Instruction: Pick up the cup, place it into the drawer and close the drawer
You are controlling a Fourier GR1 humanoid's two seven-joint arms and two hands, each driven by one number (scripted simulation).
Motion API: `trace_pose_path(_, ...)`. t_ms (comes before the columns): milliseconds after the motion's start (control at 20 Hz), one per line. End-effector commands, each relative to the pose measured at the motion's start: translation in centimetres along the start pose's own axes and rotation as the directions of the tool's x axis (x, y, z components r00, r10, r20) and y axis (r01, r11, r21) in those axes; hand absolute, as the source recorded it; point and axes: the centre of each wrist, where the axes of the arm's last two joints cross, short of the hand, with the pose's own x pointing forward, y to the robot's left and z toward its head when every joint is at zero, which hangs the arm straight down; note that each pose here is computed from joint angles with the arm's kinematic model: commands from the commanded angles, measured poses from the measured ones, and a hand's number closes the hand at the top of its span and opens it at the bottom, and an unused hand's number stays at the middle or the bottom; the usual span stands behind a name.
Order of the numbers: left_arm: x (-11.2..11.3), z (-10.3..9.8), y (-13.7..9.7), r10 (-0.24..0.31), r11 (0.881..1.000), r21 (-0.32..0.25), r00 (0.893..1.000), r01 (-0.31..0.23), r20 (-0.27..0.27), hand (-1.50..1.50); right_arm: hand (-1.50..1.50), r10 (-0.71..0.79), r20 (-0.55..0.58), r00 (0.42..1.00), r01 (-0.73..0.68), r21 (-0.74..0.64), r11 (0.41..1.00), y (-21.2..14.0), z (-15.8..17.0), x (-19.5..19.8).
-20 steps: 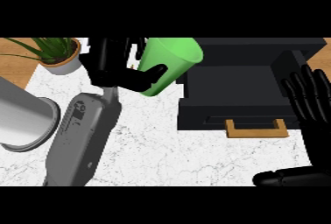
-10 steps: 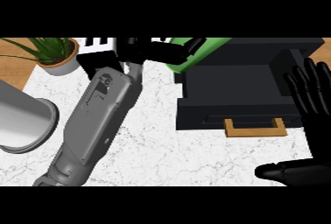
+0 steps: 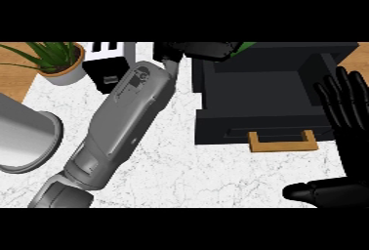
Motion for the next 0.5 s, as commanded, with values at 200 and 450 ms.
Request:
trace_pose_path(200,-2.3,0.0,-1.5,-0.048,0.999,0.013,0.996,0.050,-0.078,1.50,-1.50,-0.009,0.008,1.000,0.009,0.023,1.000,-0.7,0.3,0.3)
trace_pose_path(450,-2.6,-0.8,-1.8,-0.112,0.994,-0.029,0.988,0.110,-0.109,1.50,-1.50,-0.014,0.042,0.999,0.013,0.025,1.000,-0.2,-1.4,0.5)
